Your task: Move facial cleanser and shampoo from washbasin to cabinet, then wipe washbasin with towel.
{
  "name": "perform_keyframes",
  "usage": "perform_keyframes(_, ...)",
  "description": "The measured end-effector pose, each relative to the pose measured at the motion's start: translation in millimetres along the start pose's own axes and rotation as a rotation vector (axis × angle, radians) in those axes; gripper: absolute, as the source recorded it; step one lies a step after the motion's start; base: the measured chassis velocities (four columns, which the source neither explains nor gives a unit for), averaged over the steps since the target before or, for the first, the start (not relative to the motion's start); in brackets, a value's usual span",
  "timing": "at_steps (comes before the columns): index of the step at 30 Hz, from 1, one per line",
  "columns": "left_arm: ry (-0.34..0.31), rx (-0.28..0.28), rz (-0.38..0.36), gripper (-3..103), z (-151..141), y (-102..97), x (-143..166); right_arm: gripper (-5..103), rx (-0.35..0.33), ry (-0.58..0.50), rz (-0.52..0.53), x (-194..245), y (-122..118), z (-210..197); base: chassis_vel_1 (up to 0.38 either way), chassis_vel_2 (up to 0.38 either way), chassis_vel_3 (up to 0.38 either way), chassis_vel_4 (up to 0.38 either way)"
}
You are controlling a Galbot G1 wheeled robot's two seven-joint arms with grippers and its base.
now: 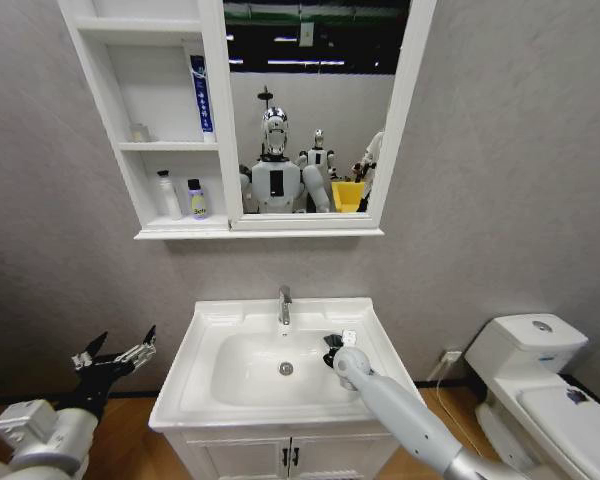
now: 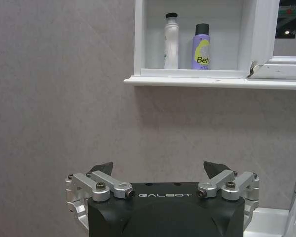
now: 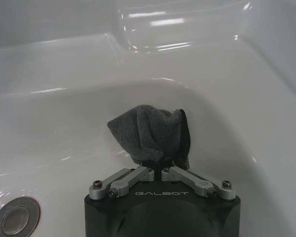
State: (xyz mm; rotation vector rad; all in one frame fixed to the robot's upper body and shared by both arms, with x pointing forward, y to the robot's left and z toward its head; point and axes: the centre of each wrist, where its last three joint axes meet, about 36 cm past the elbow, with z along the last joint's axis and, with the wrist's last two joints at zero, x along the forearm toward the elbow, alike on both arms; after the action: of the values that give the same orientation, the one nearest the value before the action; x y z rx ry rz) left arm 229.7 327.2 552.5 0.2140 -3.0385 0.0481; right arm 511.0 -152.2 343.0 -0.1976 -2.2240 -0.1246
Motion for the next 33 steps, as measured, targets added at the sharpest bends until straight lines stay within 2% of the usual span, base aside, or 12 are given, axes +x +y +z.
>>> perform_keyframes(3, 0.0, 0.0, 0.0, 100, 0.0, 0.0, 0.0, 1, -0.012, 0.034, -0.066, -4.1, 18.0, 8.3, 0.0, 0.0, 0.0, 0.0)
perform_keyframes(11, 0.0, 0.0, 0.0, 100, 0.0, 0.0, 0.0, 1, 0.011, 0.04, -0.186, -19.5, 38.4, 19.8, 0.0, 0.0, 0.0, 0.0)
perform_keyframes(16, 0.0, 0.0, 0.0, 100, 0.0, 0.0, 0.0, 1, 0.01, 0.033, -0.317, -30.9, 58.5, 28.7, 0.0, 0.0, 0.0, 0.0)
perform_keyframes(24, 0.0, 0.0, 0.0, 100, 0.0, 0.0, 0.0, 1, 0.024, 0.028, -0.377, -46.2, 79.0, 37.2, 0.0, 0.0, 0.0, 0.0)
perform_keyframes(27, 0.0, 0.0, 0.0, 100, 0.0, 0.0, 0.0, 1, 0.028, 0.019, -0.448, -48.8, 97.1, 41.5, 0.0, 0.0, 0.0, 0.0)
perform_keyframes(33, 0.0, 0.0, 0.0, 100, 0.0, 0.0, 0.0, 1, 0.02, 0.024, -0.452, -46.0, 118.9, 43.8, 0.0, 0.0, 0.0, 0.0)
